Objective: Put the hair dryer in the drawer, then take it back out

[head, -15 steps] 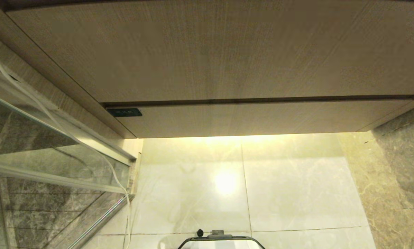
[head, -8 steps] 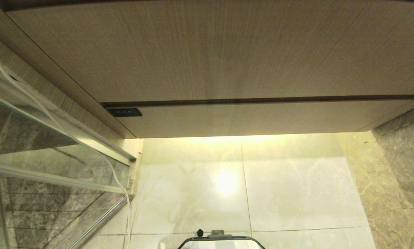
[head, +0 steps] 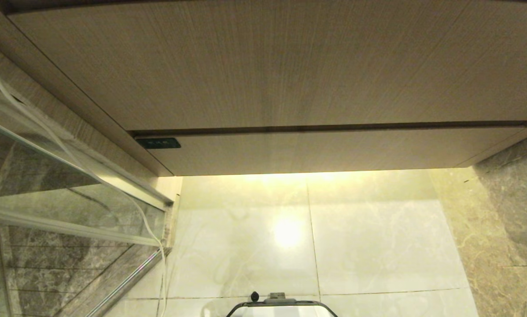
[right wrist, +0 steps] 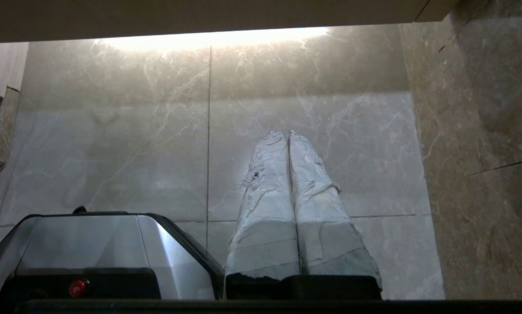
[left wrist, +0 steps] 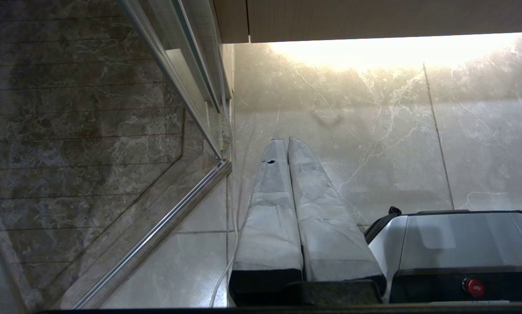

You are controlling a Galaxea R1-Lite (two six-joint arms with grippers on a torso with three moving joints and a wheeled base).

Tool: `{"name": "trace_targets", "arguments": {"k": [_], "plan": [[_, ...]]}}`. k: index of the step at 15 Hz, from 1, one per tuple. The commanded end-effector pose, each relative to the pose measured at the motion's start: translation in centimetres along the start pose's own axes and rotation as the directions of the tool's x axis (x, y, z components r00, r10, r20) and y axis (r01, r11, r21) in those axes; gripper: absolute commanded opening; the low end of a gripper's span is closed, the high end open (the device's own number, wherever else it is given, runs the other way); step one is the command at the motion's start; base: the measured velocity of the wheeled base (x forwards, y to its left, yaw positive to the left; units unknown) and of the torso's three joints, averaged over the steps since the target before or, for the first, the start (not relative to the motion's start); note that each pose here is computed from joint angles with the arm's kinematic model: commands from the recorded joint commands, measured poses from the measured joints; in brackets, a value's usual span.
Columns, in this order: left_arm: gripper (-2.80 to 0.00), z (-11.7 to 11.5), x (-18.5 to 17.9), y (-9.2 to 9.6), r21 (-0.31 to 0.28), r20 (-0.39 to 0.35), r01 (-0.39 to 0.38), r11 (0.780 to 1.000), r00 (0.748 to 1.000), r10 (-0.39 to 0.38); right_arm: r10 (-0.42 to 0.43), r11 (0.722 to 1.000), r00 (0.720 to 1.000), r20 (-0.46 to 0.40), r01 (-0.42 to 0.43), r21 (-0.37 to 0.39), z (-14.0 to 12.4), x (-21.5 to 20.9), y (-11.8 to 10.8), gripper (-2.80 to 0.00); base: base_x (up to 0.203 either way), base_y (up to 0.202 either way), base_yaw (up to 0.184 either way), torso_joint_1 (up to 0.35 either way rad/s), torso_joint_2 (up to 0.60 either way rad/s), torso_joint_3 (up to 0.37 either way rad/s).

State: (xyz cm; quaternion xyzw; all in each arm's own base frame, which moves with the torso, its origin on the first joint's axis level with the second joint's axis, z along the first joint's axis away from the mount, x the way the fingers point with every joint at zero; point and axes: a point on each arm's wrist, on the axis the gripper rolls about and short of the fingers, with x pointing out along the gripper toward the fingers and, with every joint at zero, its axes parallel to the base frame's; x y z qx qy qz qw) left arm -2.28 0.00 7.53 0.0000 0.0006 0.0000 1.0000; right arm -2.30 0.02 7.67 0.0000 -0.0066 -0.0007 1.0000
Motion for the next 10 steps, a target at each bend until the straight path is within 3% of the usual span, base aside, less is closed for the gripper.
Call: {"name": "trace_targets", "arguments": {"k": [1,10], "plan": [[-2.80,0.00,0.00,0.00,0.000,0.000,0.000,1.000,1.000,0.000,0.001,1.000,1.000,-0.001,-0.001,0.000,0.02,0.02,0.00,-2.80,0.000,0.000,0.000,0.000,0.00,0.000],[-2.80,0.00,0.00,0.00,0.000,0.000,0.000,1.000,1.000,0.000,0.000,1.000,1.000,-0.002,0.000,0.000,-0.01,0.02,0.00,-2.80,0.000,0.000,0.000,0.000,0.00,0.000]]}}
